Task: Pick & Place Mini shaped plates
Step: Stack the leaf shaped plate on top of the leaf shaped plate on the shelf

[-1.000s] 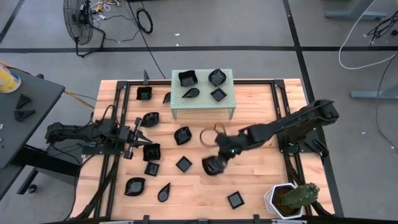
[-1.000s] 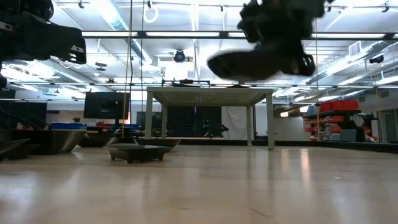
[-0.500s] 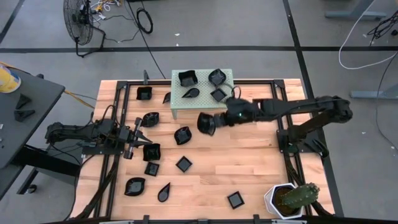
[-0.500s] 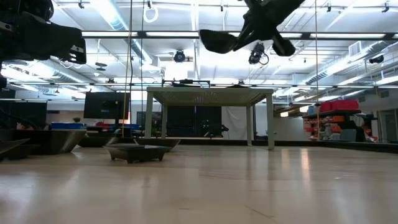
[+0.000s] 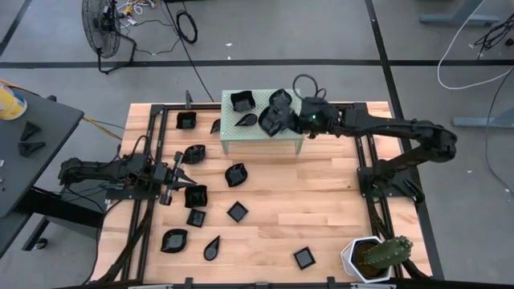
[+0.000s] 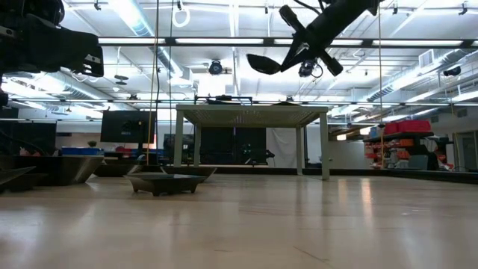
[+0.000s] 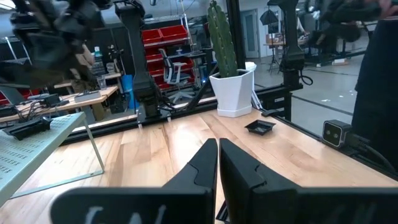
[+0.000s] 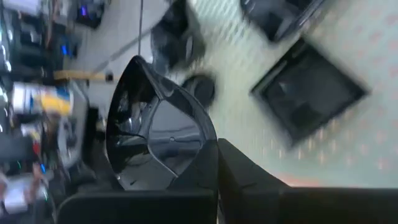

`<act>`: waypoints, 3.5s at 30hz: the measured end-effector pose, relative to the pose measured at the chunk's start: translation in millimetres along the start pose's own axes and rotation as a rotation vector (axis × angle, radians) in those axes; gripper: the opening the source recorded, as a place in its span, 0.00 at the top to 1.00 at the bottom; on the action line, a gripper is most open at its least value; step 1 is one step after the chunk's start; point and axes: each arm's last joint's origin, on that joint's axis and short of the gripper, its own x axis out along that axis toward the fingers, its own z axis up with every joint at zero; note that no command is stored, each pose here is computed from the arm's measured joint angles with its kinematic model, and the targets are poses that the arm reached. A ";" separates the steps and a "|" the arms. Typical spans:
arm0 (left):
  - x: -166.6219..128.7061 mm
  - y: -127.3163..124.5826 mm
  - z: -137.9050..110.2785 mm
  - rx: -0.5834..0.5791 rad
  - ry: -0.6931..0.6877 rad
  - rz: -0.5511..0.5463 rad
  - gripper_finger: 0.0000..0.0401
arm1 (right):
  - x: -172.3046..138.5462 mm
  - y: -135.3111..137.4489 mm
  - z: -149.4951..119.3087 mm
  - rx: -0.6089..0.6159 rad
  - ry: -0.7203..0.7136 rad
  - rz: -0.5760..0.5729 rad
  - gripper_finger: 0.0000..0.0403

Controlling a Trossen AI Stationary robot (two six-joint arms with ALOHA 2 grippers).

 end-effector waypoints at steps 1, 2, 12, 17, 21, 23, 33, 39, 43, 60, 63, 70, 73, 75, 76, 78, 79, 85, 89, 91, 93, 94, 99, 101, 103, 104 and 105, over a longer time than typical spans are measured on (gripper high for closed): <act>0.0 0.0 0.1 0.000 0.000 0.000 0.94 | 0.7 -1.0 4.7 0.024 -0.015 -0.003 1.00; 0.0 0.0 0.0 0.000 0.000 0.000 0.94 | 1.3 -2.5 9.3 0.049 -0.028 -0.010 1.00; 0.0 0.0 0.1 0.000 0.000 0.000 0.94 | 5.6 -15.6 49.7 0.248 -0.153 -0.045 1.00; 0.0 0.0 0.1 0.000 0.000 0.000 0.94 | 12.3 -22.8 62.4 0.305 -0.200 -0.075 1.00; 0.0 0.0 0.1 0.000 0.000 0.000 0.94 | 24.3 -29.5 68.4 0.334 -0.199 -0.107 1.00; 0.0 0.0 0.0 0.000 0.000 0.000 0.94 | 30.8 -32.6 70.8 0.343 -0.192 -0.119 1.00; 0.0 0.0 0.0 0.000 0.000 0.000 0.94 | 53.3 -41.3 81.4 0.346 -0.183 -0.124 1.00; 0.0 0.0 -0.1 0.000 0.000 0.000 0.94 | 53.2 -42.6 83.5 0.340 -0.188 -0.128 1.00; 0.0 0.0 0.1 0.000 0.000 0.000 0.94 | 53.1 -43.1 84.6 0.321 -0.187 -0.130 1.00; 0.0 0.0 0.1 0.000 0.000 0.000 0.94 | 48.6 -45.1 89.4 0.264 -0.149 -0.133 1.00; 0.0 0.0 -0.1 0.000 0.000 0.000 0.94 | 42.0 -44.4 88.8 0.259 -0.147 -0.140 1.00; 0.0 0.0 0.0 0.000 0.000 0.000 0.94 | 38.3 -44.5 90.3 0.239 -0.147 -0.140 1.00; 0.0 0.0 0.1 0.000 0.000 0.000 0.94 | 38.3 -44.4 90.2 0.223 -0.141 -0.140 0.99; 0.0 0.0 0.1 0.000 0.000 0.000 0.94 | 38.3 -44.4 90.2 0.210 -0.140 -0.140 0.98; 0.0 0.0 0.1 0.000 0.000 0.000 0.94 | 38.3 -44.4 90.2 0.209 -0.140 -0.141 0.97; 0.0 0.0 0.0 0.000 0.000 0.000 0.94 | 38.3 -44.3 90.2 0.209 -0.141 -0.139 0.95; 0.0 0.0 -0.1 0.000 0.000 0.000 0.94 | 38.4 -44.2 90.3 0.209 -0.140 -0.138 0.94; 0.0 0.0 0.1 0.000 0.000 0.000 0.94 | 38.5 -43.0 91.0 0.208 -0.142 -0.123 0.86; 0.0 0.0 0.0 0.000 0.000 0.000 0.94 | 38.5 -42.4 91.1 0.208 -0.143 -0.117 0.78; 0.0 0.0 0.0 0.000 0.000 0.000 0.94 | 38.5 -42.4 91.1 0.207 -0.140 -0.116 0.74; 0.0 0.0 0.1 0.000 0.000 0.000 0.94 | 37.9 -42.1 91.2 0.207 -0.140 -0.114 0.71; 0.0 0.0 0.1 0.000 0.000 0.000 0.94 | 37.3 -41.8 91.2 0.204 -0.141 -0.113 0.69; 0.0 0.0 0.0 0.000 0.000 0.000 0.94 | 36.8 -40.8 91.5 0.185 -0.140 -0.104 0.63; 0.0 0.0 0.1 0.000 0.000 0.000 0.94 | 36.8 -40.6 91.2 0.183 -0.127 -0.099 0.62; 0.0 0.0 0.0 0.000 0.000 0.000 0.94 | 35.9 -40.1 90.7 0.173 -0.114 -0.094 0.61; 0.0 0.0 0.1 0.000 0.000 0.000 0.94 | 35.2 -39.7 90.8 0.161 -0.112 -0.090 0.61; 0.0 0.0 0.1 0.000 0.000 0.000 0.94 | 34.6 -39.1 90.8 0.145 -0.112 -0.086 0.61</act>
